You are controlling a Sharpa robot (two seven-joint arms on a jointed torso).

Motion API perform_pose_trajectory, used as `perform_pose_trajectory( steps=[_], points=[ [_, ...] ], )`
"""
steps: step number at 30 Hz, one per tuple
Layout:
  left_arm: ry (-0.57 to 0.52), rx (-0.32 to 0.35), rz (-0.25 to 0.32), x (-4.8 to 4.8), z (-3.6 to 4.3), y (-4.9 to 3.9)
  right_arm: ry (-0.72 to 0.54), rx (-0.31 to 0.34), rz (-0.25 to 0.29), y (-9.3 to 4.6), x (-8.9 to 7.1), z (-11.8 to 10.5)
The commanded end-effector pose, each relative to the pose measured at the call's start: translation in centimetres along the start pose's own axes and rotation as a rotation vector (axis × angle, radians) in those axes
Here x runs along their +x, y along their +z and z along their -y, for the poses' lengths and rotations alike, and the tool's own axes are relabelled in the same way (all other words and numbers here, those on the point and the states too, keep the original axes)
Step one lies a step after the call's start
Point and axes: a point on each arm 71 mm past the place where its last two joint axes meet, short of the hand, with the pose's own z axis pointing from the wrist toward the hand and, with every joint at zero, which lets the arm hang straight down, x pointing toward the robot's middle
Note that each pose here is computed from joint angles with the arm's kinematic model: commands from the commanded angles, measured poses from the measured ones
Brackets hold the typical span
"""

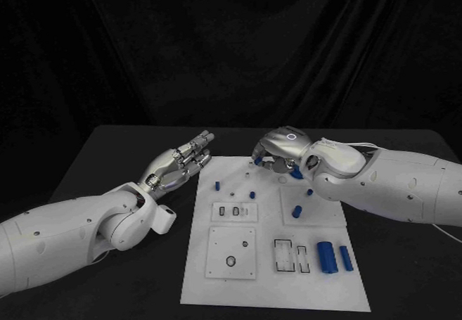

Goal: Assemble the parts on the task board

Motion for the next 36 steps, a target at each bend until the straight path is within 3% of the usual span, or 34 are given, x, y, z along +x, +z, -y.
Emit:
perform_pose_trajectory(
  steps=[1,21,36],
  points=[
    [-0.006,0.039,-0.009,0.15,0.35,0.14,-0.006,0.01,0.014,0.2,-0.2,-0.1],
    [-0.006,0.037,-0.013,0.18,0.22,0.38,-0.028,0.025,-0.065,1.9,0.5,-0.1],
    [-0.01,0.033,-0.019,0.21,0.11,0.53,-0.037,0.051,-0.154,2.2,1.3,0.1]
  ],
)
